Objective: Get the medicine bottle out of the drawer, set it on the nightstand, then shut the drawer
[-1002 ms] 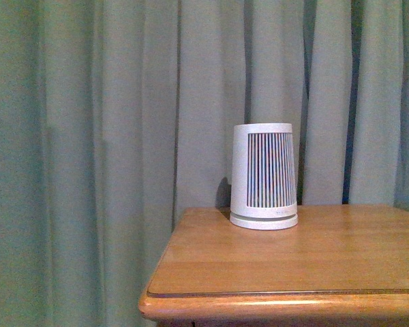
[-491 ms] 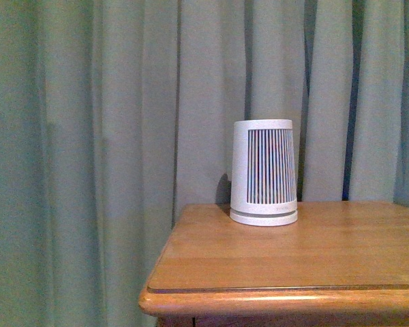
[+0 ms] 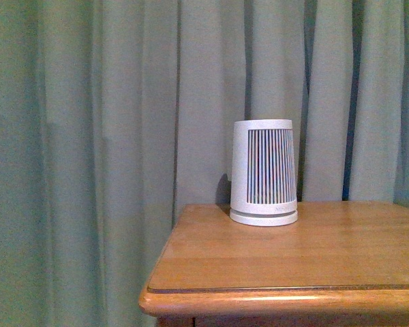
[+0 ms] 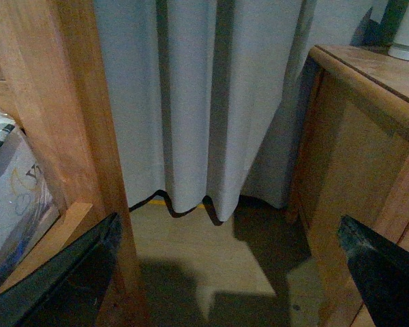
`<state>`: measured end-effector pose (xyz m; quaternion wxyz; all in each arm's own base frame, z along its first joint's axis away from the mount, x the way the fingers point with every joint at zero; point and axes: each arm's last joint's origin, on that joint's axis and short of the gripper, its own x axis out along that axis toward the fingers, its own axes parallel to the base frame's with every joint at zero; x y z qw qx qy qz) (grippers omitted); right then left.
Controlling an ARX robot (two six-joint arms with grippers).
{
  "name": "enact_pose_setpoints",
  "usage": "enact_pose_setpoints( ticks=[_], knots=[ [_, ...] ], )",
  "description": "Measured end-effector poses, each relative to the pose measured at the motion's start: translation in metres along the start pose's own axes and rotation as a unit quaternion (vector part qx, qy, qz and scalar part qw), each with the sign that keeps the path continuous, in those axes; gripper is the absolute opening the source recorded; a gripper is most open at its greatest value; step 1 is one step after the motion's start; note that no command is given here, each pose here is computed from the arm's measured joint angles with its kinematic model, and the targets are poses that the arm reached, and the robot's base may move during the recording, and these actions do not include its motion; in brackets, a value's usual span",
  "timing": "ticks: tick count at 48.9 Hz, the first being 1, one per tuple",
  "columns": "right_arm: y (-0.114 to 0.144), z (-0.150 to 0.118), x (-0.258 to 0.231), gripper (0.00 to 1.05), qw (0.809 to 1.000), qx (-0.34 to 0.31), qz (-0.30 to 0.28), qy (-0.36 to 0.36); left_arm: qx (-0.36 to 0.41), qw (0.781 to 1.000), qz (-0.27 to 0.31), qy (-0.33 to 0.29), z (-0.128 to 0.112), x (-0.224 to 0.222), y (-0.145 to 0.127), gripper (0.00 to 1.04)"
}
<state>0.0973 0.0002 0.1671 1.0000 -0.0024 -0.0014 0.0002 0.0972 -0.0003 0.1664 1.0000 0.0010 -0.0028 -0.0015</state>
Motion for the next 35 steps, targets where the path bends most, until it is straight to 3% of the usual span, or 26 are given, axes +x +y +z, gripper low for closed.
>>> enact_pose_setpoints(
  ticks=[35],
  knots=[
    [0.0, 0.0, 0.0, 0.98, 1.0, 0.0, 0.0, 0.0, 0.0, 1.0, 0.0, 0.0, 0.0, 0.0, 0.0, 0.98]
  ],
)
